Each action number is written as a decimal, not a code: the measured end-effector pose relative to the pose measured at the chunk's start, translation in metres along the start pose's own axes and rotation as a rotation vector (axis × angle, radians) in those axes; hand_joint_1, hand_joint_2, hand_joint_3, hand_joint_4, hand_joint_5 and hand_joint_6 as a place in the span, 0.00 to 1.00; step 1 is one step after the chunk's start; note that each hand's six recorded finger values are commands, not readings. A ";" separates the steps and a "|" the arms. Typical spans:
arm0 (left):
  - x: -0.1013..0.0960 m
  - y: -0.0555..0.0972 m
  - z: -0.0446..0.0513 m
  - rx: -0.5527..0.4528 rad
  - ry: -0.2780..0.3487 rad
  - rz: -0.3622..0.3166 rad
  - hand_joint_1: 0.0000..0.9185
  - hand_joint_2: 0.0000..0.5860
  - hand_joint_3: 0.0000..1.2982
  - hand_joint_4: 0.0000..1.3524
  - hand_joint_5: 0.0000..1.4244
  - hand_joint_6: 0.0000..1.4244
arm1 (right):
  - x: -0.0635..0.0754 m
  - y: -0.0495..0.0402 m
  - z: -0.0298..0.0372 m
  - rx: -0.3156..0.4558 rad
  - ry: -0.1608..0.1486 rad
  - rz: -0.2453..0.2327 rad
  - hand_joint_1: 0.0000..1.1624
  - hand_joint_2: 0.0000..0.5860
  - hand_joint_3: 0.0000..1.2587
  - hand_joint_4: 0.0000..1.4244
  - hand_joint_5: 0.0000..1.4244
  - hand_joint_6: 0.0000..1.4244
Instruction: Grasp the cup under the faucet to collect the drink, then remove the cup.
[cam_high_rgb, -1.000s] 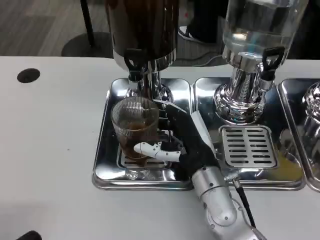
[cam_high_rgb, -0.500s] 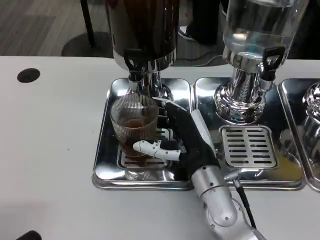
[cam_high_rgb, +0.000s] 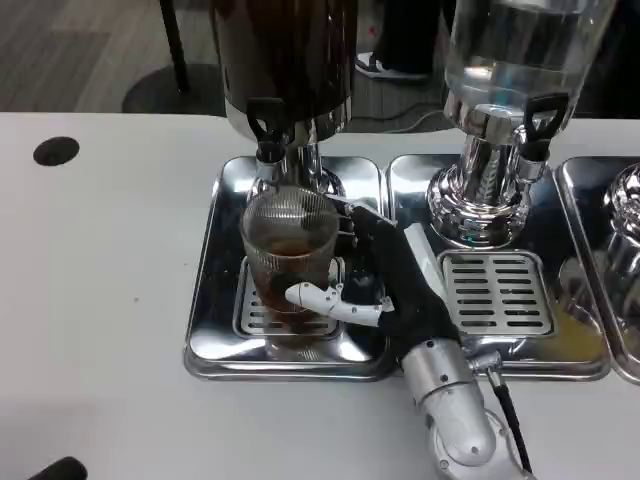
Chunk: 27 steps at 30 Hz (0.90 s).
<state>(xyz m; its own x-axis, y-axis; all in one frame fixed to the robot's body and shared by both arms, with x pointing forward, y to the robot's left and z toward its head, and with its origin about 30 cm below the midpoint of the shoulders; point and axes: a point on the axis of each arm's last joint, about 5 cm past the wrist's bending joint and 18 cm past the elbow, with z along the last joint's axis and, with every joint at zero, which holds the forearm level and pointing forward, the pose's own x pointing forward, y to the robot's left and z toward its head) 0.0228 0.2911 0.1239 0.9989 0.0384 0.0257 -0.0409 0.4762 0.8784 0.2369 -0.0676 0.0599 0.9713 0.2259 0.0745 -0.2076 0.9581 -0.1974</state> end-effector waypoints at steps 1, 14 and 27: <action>0.000 0.000 0.0003 0.001 0.000 0.001 0.00 0.01 0.00 0.00 0.00 0.00 | -0.001 -0.0003 -0.0004 0.000 0.001 0.000 0.82 0.33 0.33 0.28 0.28 0.21; 0.000 0.001 0.0014 0.003 -0.002 0.001 0.00 0.01 0.00 0.00 0.00 0.00 | -0.002 -0.0007 -0.0019 -0.001 0.007 0.010 0.81 0.33 0.33 0.29 0.28 0.21; 0.001 0.001 0.0016 0.003 -0.004 0.003 0.00 0.01 0.00 0.00 0.00 0.00 | -0.011 -0.0055 -0.0024 0.001 -0.011 0.002 0.81 0.33 0.33 0.29 0.29 0.21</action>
<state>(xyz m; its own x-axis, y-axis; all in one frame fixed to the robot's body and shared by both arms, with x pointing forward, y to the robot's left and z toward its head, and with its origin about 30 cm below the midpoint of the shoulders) 0.0238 0.2902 0.1255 0.9989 0.0368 0.0304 -0.0442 0.4730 0.8799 0.2279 -0.0757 0.0579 0.9695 0.2300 0.0844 -0.2101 0.9577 -0.1965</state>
